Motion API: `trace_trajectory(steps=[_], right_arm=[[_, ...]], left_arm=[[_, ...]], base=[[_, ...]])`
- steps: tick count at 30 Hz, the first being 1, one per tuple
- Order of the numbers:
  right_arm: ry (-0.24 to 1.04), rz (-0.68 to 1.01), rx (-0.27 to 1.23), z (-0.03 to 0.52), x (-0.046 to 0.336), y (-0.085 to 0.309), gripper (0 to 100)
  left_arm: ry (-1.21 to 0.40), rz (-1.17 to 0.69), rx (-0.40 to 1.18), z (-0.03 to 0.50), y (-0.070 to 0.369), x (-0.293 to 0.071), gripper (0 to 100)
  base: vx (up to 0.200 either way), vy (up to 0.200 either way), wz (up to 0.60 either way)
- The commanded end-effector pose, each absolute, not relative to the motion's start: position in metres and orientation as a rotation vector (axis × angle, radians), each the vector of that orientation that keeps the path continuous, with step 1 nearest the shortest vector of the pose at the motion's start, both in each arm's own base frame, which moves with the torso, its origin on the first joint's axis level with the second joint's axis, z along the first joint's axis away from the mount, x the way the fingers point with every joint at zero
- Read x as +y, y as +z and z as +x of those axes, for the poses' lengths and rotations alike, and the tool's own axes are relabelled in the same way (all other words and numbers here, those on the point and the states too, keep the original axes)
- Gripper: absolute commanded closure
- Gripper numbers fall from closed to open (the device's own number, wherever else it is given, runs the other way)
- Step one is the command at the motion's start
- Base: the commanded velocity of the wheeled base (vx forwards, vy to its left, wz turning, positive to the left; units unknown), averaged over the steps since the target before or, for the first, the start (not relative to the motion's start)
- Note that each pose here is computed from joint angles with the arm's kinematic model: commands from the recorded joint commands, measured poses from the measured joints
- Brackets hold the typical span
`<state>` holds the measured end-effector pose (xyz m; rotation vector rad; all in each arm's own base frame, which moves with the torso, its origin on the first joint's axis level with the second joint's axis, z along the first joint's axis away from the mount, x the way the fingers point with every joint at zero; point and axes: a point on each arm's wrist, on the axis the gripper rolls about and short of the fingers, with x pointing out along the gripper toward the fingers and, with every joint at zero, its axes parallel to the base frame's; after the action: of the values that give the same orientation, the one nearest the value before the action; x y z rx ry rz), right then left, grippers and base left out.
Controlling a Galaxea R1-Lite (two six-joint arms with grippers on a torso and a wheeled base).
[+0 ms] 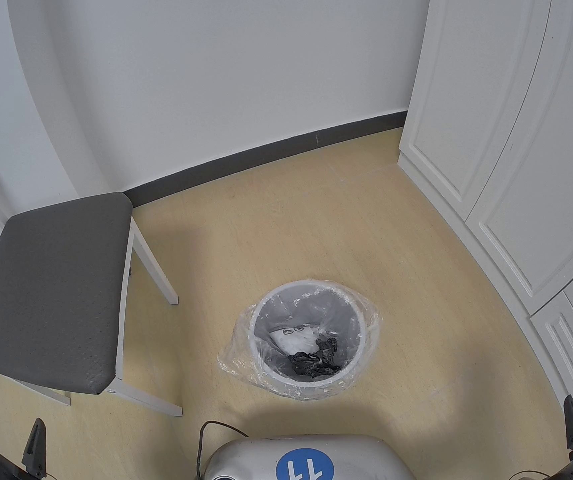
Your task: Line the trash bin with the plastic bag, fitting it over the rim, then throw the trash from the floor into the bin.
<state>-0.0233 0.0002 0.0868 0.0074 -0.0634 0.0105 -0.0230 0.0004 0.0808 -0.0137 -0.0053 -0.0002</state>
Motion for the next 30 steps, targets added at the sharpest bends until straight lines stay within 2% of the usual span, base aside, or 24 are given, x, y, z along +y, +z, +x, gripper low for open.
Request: trace_trajectory(steps=[1, 13, 19, 21, 26, 30], right_arm=[[0.001, -0.018, -0.069, -0.0233, 0.0, 0.0831, 0], [-0.02, -0.035, -0.073, -0.0233, -0.0004, 0.0836, 0], [0.103, 0.008, -0.056, -0.0234, 0.0023, 0.0821, 0], [0.088, 0.005, -0.055, -0.0234, 0.002, 0.0819, 0], [-0.152, 0.004, -0.055, -0.0233, -0.0034, 0.0819, 0], [-0.196, 0.008, -0.055, -0.0234, -0.0044, 0.0816, 0]], left_arm=[[0.0, -0.014, -0.003, -0.0228, 0.0758, 0.0004, 0], [0.0, -0.011, -0.002, -0.0228, 0.0756, 0.0004, 0], [0.0, -0.003, -0.002, -0.0228, 0.0756, 0.0004, 0], [0.0, -0.003, -0.002, -0.0228, 0.0756, 0.0004, 0], [0.002, -0.005, -0.002, -0.0228, 0.0756, 0.0005, 0], [0.003, -0.014, -0.002, -0.0228, 0.0756, 0.0005, 0]], base=[[0.0, 0.0, 0.0], [0.0, 0.0, 0.0], [0.0, 0.0, 0.0], [0.0, 0.0, 0.0], [0.0, 0.0, 0.0], [0.0, 0.0, 0.0]])
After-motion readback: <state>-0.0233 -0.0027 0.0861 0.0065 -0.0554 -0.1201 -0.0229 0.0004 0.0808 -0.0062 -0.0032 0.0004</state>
